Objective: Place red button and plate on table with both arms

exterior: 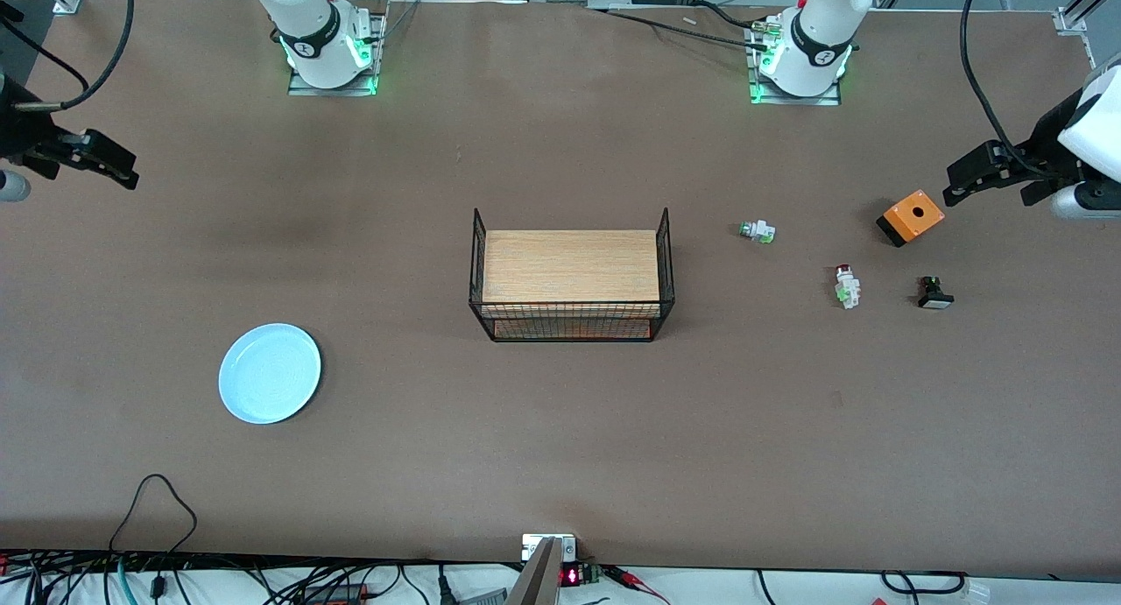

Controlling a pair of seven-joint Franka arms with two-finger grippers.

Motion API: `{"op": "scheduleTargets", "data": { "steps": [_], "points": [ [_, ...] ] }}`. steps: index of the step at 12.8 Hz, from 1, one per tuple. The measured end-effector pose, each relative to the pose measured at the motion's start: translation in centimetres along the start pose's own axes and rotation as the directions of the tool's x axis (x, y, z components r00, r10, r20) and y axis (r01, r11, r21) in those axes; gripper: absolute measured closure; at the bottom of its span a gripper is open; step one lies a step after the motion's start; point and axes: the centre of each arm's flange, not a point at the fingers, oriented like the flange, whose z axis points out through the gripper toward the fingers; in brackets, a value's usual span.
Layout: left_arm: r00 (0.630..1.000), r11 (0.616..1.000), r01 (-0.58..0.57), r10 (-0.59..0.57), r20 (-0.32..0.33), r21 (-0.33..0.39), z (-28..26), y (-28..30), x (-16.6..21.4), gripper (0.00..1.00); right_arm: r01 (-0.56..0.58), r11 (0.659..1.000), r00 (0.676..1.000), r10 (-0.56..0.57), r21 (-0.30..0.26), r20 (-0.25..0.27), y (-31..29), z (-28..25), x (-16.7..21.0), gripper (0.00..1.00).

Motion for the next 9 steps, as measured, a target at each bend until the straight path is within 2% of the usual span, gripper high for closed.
{"op": "scheduleTargets", "data": {
  "steps": [4,9],
  "points": [
    [1.000,1.000,0.000,0.000,0.000,0.000,0.0,0.0,0.0,0.00,-0.034,0.998,0.999,0.036,0.045,-0.024,1.2,0.0,-1.0,0.00],
    [1.000,1.000,-0.001,0.001,-0.004,0.000,-0.2,0.0,0.0,0.00,-0.056,0.997,0.998,0.054,0.055,0.043,1.8,3.2,-2.2,0.00]
  ]
}}
